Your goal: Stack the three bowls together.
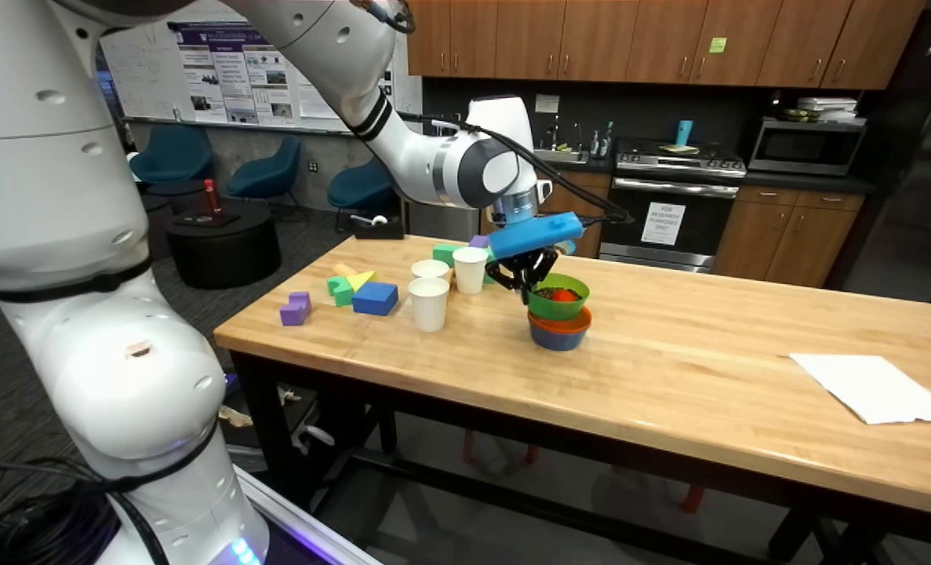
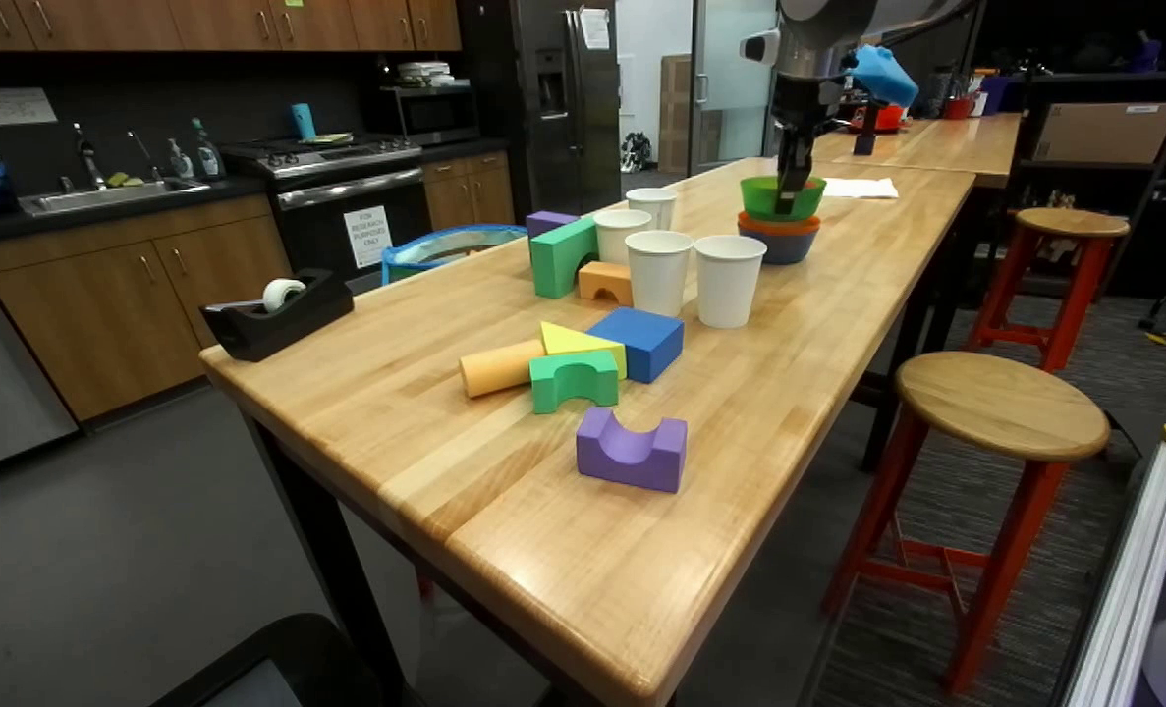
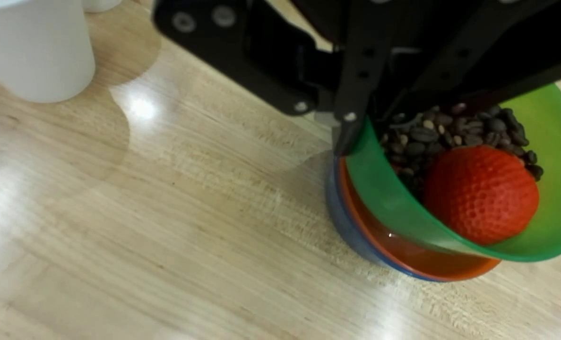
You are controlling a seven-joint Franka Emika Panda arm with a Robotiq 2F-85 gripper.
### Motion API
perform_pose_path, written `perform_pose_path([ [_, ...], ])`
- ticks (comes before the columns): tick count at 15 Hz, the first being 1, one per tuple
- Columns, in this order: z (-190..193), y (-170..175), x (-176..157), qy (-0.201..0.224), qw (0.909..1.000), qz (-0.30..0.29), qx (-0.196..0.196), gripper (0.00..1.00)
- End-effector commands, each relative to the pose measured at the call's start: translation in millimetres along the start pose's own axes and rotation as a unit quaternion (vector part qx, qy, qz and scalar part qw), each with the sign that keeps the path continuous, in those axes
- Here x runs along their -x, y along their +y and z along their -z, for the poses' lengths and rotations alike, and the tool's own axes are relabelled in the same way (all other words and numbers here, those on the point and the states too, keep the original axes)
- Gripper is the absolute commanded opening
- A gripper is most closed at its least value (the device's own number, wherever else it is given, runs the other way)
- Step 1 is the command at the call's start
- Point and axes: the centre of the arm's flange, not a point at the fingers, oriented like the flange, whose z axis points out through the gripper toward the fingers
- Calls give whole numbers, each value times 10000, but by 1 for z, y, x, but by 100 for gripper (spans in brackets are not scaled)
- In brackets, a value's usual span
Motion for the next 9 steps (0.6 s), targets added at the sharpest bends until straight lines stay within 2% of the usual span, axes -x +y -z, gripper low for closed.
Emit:
perform_pose_path([
  [1,2,10,6,56,10000,-17,-32,31],
  [3,2,11,8,59,9999,-48,-76,41],
  [9,5,17,12,157,9997,-129,-125,82],
])
